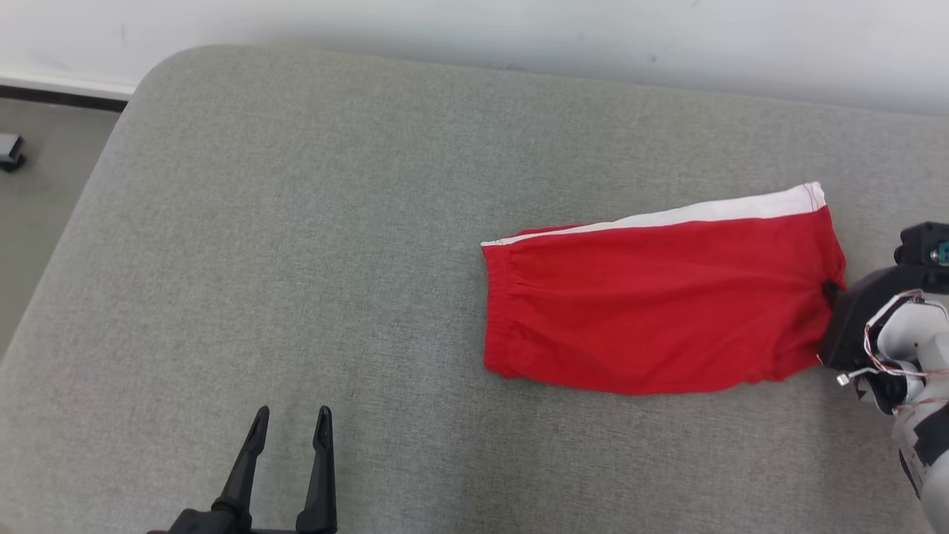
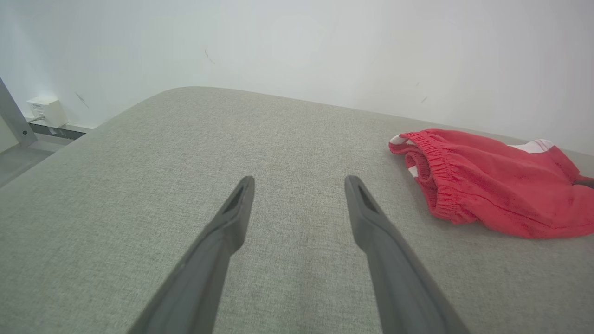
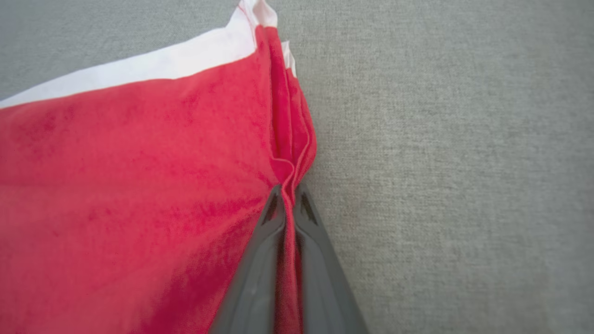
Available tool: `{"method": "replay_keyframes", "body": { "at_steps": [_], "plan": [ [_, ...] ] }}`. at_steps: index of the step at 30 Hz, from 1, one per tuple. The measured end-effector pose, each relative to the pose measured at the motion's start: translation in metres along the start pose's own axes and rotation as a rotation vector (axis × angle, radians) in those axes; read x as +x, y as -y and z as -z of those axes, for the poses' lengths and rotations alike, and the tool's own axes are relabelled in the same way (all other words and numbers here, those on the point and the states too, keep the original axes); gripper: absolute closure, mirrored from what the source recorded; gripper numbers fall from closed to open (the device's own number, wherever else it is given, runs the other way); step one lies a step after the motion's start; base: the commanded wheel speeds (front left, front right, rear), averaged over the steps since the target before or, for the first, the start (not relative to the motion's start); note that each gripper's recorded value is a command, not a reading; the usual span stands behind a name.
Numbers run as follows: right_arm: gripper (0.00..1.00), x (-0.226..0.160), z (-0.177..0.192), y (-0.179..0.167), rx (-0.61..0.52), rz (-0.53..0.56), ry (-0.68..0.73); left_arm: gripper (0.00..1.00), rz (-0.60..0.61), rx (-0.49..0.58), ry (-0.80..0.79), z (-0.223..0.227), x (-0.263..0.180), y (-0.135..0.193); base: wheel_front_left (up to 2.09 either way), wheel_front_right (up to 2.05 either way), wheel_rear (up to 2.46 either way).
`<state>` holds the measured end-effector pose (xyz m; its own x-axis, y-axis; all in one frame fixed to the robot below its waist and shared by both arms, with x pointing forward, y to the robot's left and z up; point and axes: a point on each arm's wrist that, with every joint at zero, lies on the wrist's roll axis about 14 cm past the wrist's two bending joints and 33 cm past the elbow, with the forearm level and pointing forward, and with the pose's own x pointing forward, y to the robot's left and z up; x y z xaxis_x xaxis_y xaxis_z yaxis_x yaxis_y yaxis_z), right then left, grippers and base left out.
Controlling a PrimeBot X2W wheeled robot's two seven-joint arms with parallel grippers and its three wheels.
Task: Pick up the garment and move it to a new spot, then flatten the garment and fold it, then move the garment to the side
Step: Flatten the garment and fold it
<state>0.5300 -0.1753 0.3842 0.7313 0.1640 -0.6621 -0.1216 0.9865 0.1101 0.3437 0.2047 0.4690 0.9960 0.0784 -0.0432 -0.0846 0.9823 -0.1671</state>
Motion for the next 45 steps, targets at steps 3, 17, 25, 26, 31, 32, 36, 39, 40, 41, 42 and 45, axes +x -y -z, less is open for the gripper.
{"method": "replay_keyframes", "body": {
  "at_steps": [3,17,25,26,31,32,36,39,40,41,42,45],
  "plan": [
    [1.00,-0.011,0.000,0.013,-0.003,0.022,0.022,0.00,0.018,-0.005,0.009,-0.002,0.000,0.006,0.00,0.00,0.00],
    [1.00,-0.071,-0.027,0.087,-0.092,0.184,0.150,0.00,0.091,-0.036,0.045,-0.012,0.001,0.030,0.00,0.00,0.00],
    [1.00,-0.084,-0.056,0.041,-0.188,0.102,0.239,0.00,0.100,-0.045,0.062,-0.017,-0.007,0.034,0.00,0.00,0.00],
    [1.00,-0.085,-0.056,0.031,-0.198,0.081,0.242,0.00,0.100,-0.046,0.066,-0.018,-0.008,0.034,0.00,0.00,0.00],
    [1.00,-0.086,-0.055,-0.022,-0.269,-0.027,0.240,0.00,0.099,-0.048,0.078,-0.021,-0.012,0.034,0.00,0.00,0.00],
    [1.00,-0.086,-0.055,-0.033,-0.278,-0.050,0.237,0.00,0.101,-0.049,0.079,-0.022,-0.012,0.035,0.00,0.00,0.00],
    [1.00,-0.083,-0.051,-0.064,-0.314,-0.110,0.216,0.00,0.102,-0.051,0.078,-0.021,-0.013,0.035,0.00,0.00,0.00],
    [1.00,-0.078,-0.042,-0.088,-0.335,-0.160,0.185,0.00,0.101,-0.053,0.074,-0.020,-0.013,0.035,0.00,0.00,0.00],
    [1.00,-0.077,-0.041,-0.095,-0.333,-0.175,0.182,0.00,0.100,-0.054,0.072,-0.020,-0.013,0.035,0.00,0.00,0.00],
    [1.00,-0.075,-0.040,-0.100,-0.339,-0.184,0.172,0.00,0.100,-0.056,0.069,-0.019,-0.013,0.035,0.00,0.00,0.00],
    [1.00,-0.073,-0.041,-0.106,-0.343,-0.194,0.170,0.00,0.099,-0.057,0.066,-0.018,-0.014,0.035,0.00,0.00,0.00],
    [1.00,-0.066,-0.037,-0.123,-0.341,-0.228,0.154,0.00,0.091,-0.058,0.062,-0.017,-0.015,0.033,0.00,0.00,0.00]
  ]
}}
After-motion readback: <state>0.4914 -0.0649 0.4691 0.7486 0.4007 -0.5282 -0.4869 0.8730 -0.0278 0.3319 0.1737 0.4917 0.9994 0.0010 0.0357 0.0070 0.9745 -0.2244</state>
